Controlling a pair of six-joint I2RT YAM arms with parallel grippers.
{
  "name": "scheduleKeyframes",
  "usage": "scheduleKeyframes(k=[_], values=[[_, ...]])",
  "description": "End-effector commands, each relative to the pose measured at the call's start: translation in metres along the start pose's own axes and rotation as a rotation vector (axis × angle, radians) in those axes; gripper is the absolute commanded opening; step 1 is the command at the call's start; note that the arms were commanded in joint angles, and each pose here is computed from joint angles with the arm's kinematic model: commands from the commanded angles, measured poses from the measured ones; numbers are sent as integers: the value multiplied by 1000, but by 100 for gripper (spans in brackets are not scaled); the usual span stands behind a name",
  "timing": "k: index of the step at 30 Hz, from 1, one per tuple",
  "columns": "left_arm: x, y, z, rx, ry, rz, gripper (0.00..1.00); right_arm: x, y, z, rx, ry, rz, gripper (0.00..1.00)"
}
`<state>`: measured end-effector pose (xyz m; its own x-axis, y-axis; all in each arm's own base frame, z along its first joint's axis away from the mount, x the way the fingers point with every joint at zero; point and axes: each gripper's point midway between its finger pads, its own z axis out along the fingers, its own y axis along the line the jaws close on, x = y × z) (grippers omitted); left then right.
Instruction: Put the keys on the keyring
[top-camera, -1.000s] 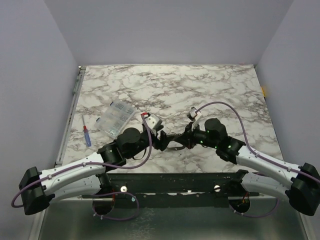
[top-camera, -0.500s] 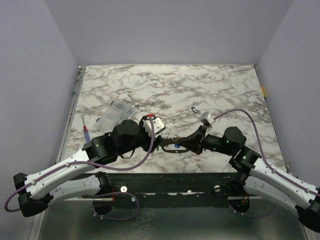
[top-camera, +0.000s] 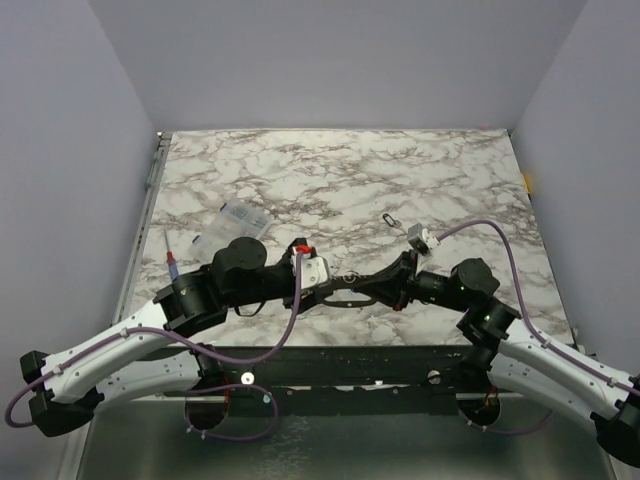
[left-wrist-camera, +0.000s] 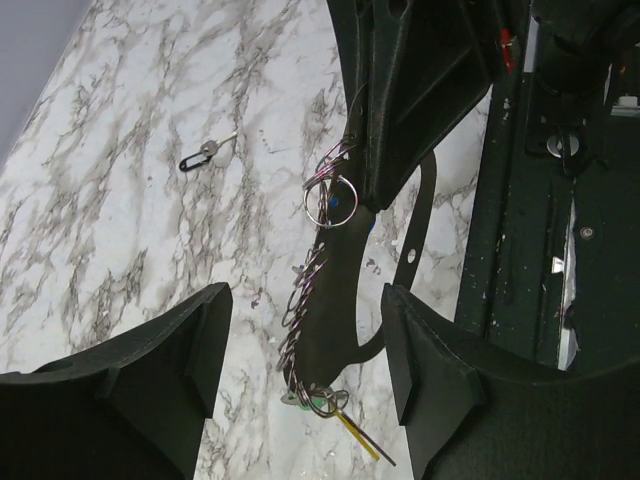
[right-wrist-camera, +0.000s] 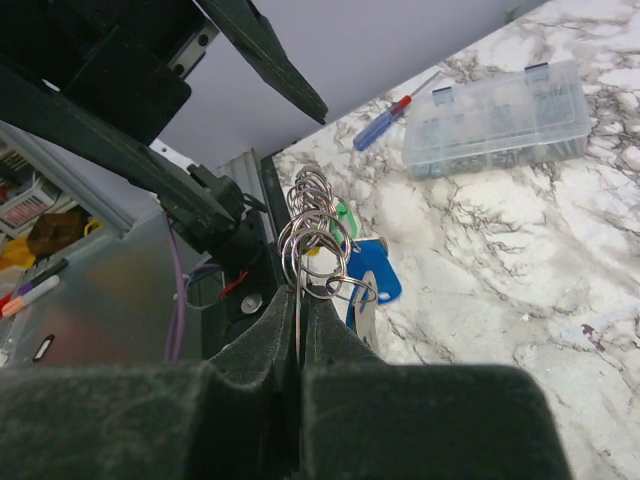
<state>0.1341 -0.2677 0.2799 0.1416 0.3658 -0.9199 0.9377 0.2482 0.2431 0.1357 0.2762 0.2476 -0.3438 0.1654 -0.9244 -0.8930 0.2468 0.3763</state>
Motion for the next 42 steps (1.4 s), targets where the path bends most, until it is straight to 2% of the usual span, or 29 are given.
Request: scheduleKeyframes(k=[1, 7, 12, 24, 30, 35, 42], values=[[8, -9, 12, 54, -13, 31, 67, -21, 23, 1, -100, -30, -55, 1], [5, -5, 26, 58, -21, 62, 67, -13, 24, 2, -122, 22, -76, 1], [2, -7, 35, 87, -24, 82, 61, -11, 21, 3, -109, 40, -83, 1], [-3, -16, 45, 147, -52, 88, 38, -7, 14, 5, -80, 63, -87, 1], [-6, -16, 46, 149, -71, 77, 38, -5, 11, 6, -72, 72, -84, 1], [-5, -17, 48, 150, -73, 72, 48, -5, 11, 6, -71, 76, -83, 1], [4, -17, 52, 148, -48, 68, 41, -8, 12, 5, -68, 70, -87, 1]])
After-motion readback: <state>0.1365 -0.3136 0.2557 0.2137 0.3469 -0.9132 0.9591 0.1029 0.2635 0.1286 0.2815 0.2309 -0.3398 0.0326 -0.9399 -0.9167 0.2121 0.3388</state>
